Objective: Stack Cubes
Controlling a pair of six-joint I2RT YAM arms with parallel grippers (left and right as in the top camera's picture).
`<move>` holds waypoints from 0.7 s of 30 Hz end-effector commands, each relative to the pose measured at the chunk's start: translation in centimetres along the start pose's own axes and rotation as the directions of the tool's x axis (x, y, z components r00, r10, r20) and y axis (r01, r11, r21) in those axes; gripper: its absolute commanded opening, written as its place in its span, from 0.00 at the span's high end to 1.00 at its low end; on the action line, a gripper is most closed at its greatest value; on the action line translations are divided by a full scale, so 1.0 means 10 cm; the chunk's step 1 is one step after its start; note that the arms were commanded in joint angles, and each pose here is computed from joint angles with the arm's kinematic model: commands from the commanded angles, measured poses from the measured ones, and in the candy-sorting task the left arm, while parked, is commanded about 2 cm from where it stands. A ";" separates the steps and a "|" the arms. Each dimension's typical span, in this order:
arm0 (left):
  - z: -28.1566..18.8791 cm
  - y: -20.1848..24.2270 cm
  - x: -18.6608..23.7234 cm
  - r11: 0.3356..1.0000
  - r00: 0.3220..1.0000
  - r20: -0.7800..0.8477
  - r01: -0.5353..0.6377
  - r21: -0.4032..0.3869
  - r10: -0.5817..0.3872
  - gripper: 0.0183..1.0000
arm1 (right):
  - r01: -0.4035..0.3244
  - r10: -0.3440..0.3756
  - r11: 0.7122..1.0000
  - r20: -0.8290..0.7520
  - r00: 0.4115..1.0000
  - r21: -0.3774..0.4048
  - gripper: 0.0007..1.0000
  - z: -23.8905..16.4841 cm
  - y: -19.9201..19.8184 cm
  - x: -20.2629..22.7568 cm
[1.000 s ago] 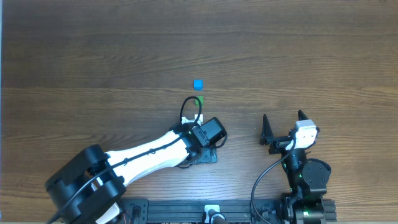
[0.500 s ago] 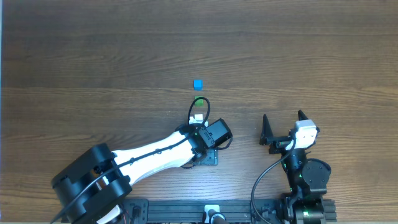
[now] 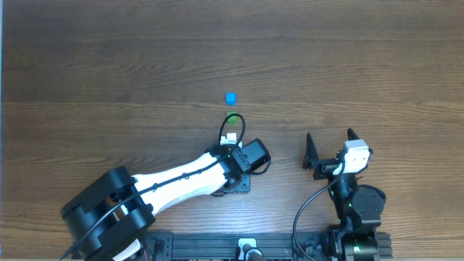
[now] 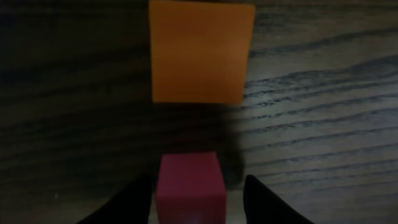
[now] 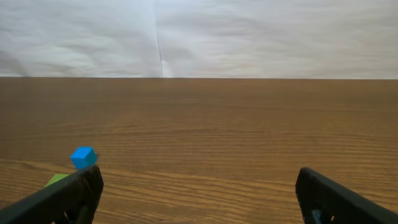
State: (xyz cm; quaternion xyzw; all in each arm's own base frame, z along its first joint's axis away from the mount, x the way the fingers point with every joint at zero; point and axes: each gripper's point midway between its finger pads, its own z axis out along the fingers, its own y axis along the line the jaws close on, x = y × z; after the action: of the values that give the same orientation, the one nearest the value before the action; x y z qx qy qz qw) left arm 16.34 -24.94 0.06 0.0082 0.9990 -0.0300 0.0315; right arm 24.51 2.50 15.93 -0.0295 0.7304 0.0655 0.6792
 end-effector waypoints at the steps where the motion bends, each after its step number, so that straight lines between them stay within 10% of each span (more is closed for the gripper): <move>1: -0.01 -0.02 -0.06 1.000 1.000 0.022 -0.002 -0.009 0.003 0.58 | 0.003 -0.003 1.000 -0.004 1.000 0.007 0.01 0.00 -0.02 0.02; 21: -0.01 0.00 -0.06 1.000 1.000 0.023 0.016 -0.021 -0.016 0.78 | 0.004 -0.004 1.000 -0.004 1.000 0.007 0.01 0.00 -0.02 0.02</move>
State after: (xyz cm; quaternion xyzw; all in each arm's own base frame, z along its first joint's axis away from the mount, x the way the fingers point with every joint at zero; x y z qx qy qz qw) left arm 16.41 -24.58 0.03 0.0049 0.9992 -0.0209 0.0341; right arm 24.51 2.50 15.93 -0.0295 0.7304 0.0655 0.6792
